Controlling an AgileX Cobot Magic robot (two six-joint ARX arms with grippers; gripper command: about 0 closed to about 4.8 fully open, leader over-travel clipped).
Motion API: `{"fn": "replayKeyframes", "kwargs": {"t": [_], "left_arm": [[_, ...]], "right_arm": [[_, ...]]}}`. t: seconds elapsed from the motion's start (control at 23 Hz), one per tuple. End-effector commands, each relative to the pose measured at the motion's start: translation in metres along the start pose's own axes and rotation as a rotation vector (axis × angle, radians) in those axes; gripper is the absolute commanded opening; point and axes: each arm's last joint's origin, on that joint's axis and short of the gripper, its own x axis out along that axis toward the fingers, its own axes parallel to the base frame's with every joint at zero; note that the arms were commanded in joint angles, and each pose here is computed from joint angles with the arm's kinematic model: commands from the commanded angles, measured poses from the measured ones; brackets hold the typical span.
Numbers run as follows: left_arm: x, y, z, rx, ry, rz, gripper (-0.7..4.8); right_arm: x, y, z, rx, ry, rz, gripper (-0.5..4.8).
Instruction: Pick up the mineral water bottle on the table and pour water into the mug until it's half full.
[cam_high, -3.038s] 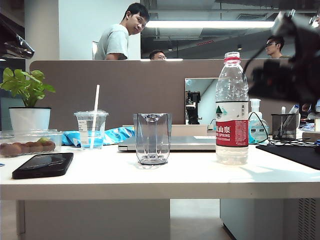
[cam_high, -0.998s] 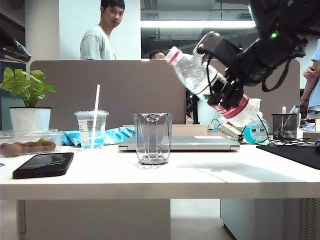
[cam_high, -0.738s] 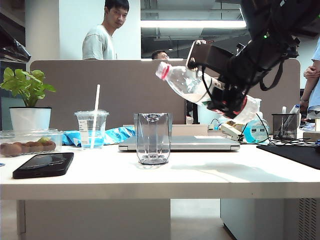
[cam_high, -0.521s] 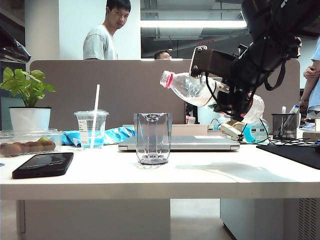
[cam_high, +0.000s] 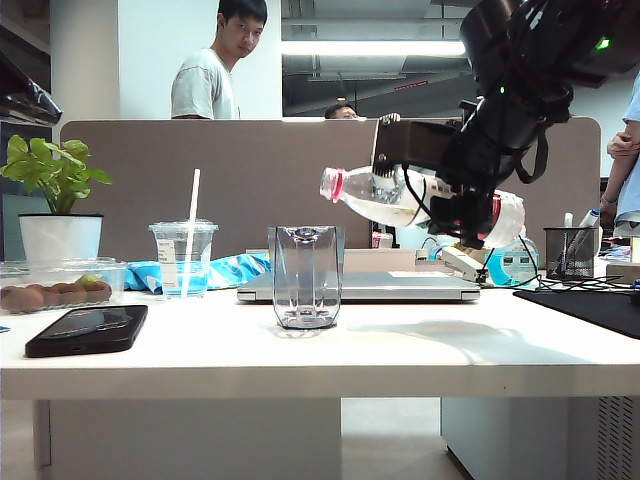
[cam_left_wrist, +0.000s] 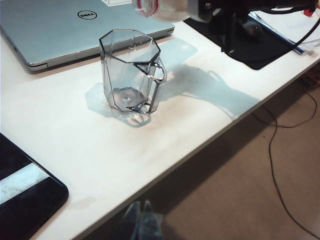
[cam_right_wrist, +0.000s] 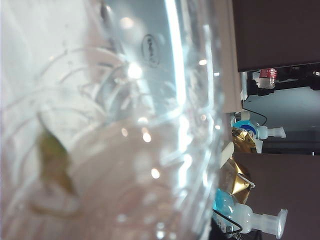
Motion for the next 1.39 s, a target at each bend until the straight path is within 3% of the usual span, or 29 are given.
{"fn": "replayKeyframes", "kwargs": {"t": [0.04, 1.39], "left_arm": [[-0.0009, -0.0004, 0.0022, 0.01, -0.012, -0.005, 0.04], [-0.0009, -0.0005, 0.0013, 0.005, -0.003, -0.005, 0.04]], "right_arm": [[-0.0017, -0.0081, 0.0022, -0.036, -0.011, -0.047, 2.66], [-0.002, -0.0139, 0.0037, -0.164, -0.01, -0.106, 2.79]]}}
